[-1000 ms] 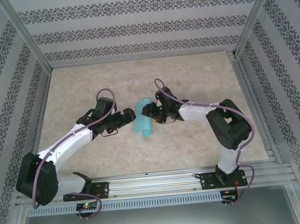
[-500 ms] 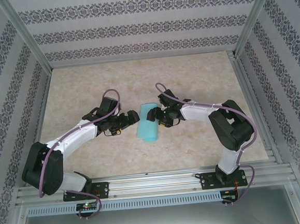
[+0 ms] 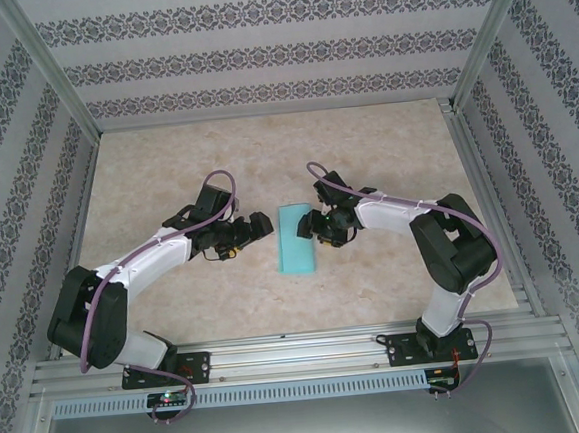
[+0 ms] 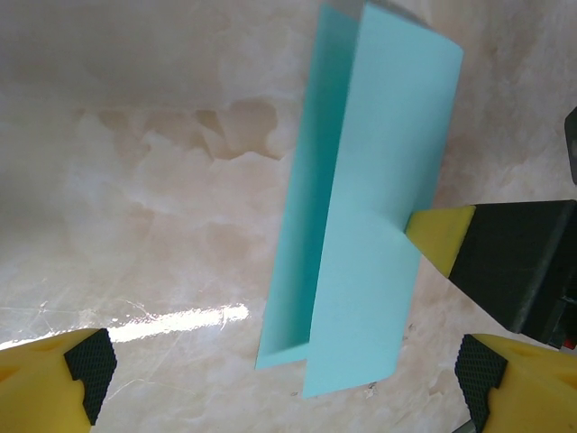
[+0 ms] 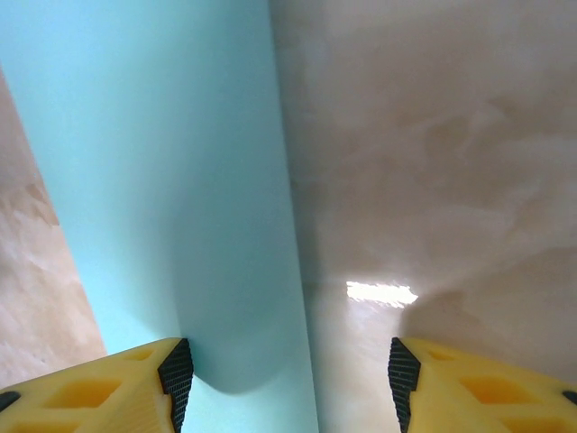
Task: Fold a paper plane with a square sheet of paper (pick it up from the middle)
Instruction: Fold the square sheet of paper in half at the center of the table, then hold the square sheet of paper at the center of the table.
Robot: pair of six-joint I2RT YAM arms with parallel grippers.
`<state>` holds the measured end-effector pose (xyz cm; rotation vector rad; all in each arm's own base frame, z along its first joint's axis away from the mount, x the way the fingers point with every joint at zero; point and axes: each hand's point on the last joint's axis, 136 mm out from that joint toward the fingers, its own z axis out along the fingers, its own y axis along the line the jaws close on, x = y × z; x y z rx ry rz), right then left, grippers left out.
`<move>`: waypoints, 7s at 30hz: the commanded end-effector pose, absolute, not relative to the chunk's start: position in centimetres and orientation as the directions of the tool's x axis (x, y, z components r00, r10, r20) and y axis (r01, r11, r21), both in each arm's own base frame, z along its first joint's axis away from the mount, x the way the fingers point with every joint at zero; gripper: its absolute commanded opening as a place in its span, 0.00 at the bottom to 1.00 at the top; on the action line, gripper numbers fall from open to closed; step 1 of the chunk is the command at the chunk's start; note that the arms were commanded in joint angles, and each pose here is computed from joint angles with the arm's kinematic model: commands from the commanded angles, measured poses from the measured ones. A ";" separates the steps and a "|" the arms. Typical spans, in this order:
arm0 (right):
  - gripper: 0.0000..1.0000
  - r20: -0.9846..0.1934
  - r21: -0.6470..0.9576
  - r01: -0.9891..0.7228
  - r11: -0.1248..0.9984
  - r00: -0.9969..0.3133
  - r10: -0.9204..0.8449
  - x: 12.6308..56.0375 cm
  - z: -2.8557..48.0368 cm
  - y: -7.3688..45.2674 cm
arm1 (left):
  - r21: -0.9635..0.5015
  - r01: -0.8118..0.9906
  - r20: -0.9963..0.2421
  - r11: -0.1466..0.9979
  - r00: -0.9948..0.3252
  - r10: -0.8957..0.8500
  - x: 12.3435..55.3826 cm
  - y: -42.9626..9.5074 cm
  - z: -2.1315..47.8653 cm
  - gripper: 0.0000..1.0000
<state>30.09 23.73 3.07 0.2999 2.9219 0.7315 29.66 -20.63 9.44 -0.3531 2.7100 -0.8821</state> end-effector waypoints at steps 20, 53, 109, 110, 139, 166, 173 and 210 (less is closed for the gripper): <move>0.72 -0.027 0.348 0.254 0.902 -0.960 0.280 30.3 1.3 24.4 | -0.590 -0.113 -0.223 0.800 -0.929 -0.296 30.7 -20.5 10.3 1.00; 0.79 0.000 0.194 0.246 0.950 -0.968 0.251 29.5 -0.8 23.6 | -0.575 -0.119 -0.218 0.810 -0.931 -0.292 30.3 -20.1 9.6 1.00; 0.80 0.034 0.149 0.235 0.960 -0.972 0.233 28.6 -2.5 23.0 | -0.334 -0.374 -0.235 0.865 -0.856 -0.460 33.6 -17.9 6.7 0.00; 0.80 0.032 0.149 0.239 0.960 -0.971 0.236 28.7 -2.5 23.0 | -0.338 -0.372 -0.235 0.865 -0.856 -0.460 33.5 -18.0 6.7 0.00; 0.80 0.055 0.116 0.286 0.951 -0.958 0.281 28.4 -3.6 22.7 | -0.455 -0.290 -0.163 0.842 -0.903 -0.399 33.9 -21.4 6.6 0.00; 0.80 0.058 0.107 0.272 0.956 -0.962 0.267 28.1 -3.9 22.5 | -0.603 -0.215 -0.015 0.768 -0.960 -0.280 35.7 -27.7 3.9 0.00; 0.79 0.063 0.108 0.271 0.956 -0.962 0.266 28.0 -4.1 22.6 | -0.600 -0.222 0.003 0.769 -0.961 -0.275 35.2 -27.8 3.3 0.00; 0.63 -0.267 0.547 0.084 0.833 -0.925 0.269 33.9 10.7 25.3 | -0.477 -0.240 0.059 0.846 -0.969 -0.241 32.2 -26.0 -1.3 0.00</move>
